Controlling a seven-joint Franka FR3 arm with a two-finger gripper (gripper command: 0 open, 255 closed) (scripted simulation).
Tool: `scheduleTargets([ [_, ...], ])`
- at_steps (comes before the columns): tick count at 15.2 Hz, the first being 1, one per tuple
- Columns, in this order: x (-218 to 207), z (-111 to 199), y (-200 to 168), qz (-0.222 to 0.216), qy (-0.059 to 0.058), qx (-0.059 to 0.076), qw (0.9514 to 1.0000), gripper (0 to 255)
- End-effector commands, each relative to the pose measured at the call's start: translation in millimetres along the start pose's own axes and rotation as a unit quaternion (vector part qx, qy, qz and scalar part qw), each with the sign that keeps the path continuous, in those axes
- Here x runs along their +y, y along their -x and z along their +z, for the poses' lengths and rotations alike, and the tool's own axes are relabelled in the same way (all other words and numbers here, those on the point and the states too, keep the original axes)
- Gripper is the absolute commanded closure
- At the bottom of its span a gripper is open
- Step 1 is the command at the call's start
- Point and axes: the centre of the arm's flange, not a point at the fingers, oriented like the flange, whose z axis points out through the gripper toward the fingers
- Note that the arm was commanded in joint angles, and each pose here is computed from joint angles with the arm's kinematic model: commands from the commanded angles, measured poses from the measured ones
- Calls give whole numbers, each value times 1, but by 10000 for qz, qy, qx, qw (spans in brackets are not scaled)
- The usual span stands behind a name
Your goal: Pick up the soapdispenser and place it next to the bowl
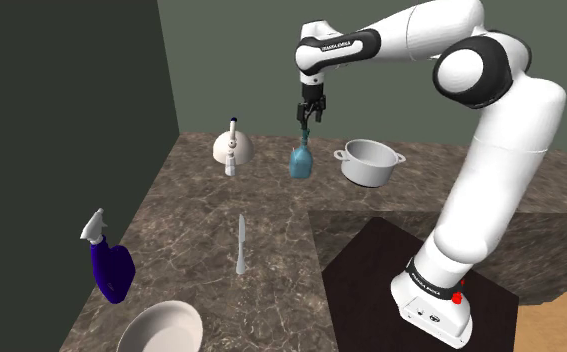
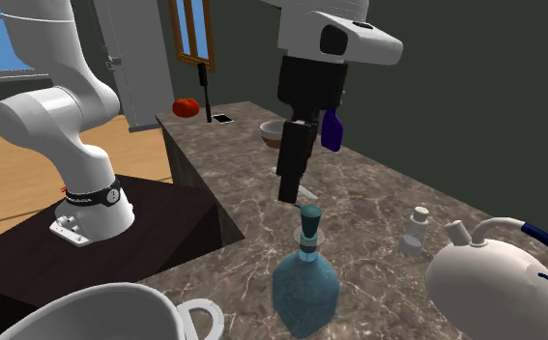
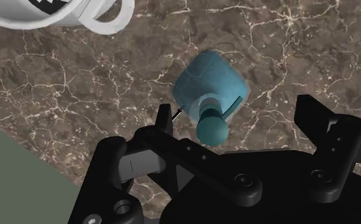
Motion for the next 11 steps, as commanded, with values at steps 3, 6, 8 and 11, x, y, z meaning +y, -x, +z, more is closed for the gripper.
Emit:
scheduleTargets([
  [3,13,7,-40,-1,-23,16,10000,0],
  [6,13,22,-40,-1,-23,16,10000,0],
  [8,13,33,-40,-1,-23,16,10000,0],
  [11,13,47,-40,-1,-23,16,10000,0],
])
